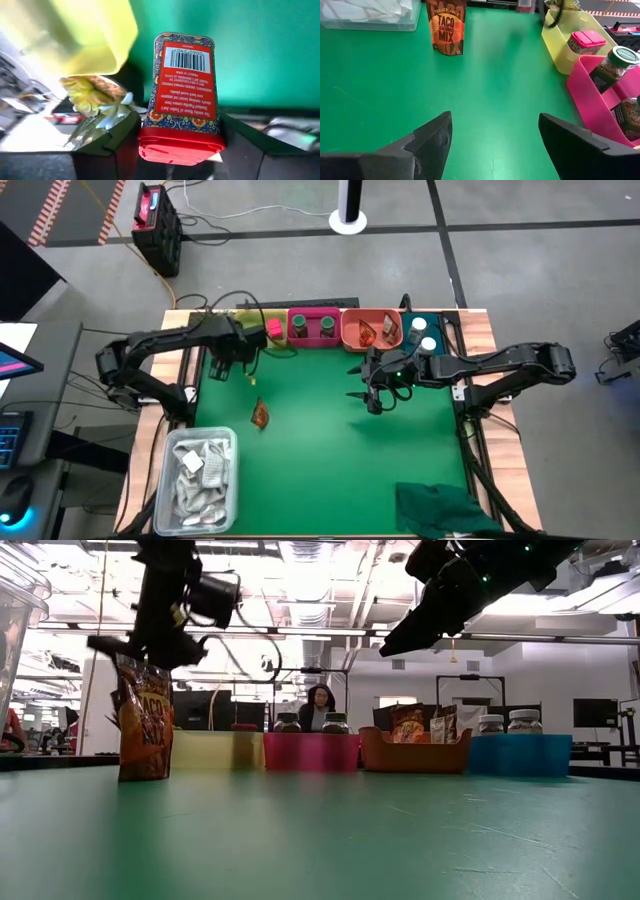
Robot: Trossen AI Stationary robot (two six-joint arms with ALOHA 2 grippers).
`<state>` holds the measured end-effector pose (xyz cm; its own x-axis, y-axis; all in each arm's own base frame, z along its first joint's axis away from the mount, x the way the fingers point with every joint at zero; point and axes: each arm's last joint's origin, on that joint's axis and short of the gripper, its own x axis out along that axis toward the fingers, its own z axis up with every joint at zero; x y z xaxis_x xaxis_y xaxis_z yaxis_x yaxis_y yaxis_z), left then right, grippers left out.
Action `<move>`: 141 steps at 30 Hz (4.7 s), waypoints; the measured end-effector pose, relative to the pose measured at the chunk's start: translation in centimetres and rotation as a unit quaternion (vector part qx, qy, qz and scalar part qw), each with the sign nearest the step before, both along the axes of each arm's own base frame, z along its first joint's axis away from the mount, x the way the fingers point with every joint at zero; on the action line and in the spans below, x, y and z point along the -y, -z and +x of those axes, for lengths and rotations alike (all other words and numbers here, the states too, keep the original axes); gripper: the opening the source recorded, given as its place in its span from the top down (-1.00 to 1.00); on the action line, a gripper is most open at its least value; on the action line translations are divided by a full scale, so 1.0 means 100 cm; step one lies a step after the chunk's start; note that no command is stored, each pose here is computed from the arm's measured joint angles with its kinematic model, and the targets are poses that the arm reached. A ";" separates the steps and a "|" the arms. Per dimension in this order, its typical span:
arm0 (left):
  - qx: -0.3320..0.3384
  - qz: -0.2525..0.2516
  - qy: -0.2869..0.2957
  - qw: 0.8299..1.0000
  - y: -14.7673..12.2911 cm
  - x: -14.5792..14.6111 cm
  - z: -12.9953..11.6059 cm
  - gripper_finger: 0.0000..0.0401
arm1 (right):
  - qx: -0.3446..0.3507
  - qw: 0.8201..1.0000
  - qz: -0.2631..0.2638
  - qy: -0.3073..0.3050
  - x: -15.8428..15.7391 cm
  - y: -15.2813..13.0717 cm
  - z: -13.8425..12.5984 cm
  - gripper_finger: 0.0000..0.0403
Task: Sort spices by type
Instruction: Put the red seasoning can into the yellow bin, then put the orange seasoning pack into the orange bin
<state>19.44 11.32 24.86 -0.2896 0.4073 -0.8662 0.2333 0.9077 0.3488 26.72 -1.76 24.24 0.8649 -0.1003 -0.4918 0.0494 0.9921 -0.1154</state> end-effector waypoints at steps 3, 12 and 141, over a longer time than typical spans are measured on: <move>0.054 0.001 -0.053 0.997 -0.019 -0.002 0.005 -0.08 | 0.000 1.000 0.000 0.000 0.000 0.000 0.000 -0.61; 0.190 0.023 -0.230 0.954 -0.059 -0.026 0.002 -0.10 | 0.002 1.000 0.000 0.000 0.000 0.000 0.000 -0.61; 0.285 -0.067 -0.479 0.828 -0.024 0.144 0.066 -0.28 | -0.054 0.999 0.001 0.005 0.001 0.009 -0.006 -0.61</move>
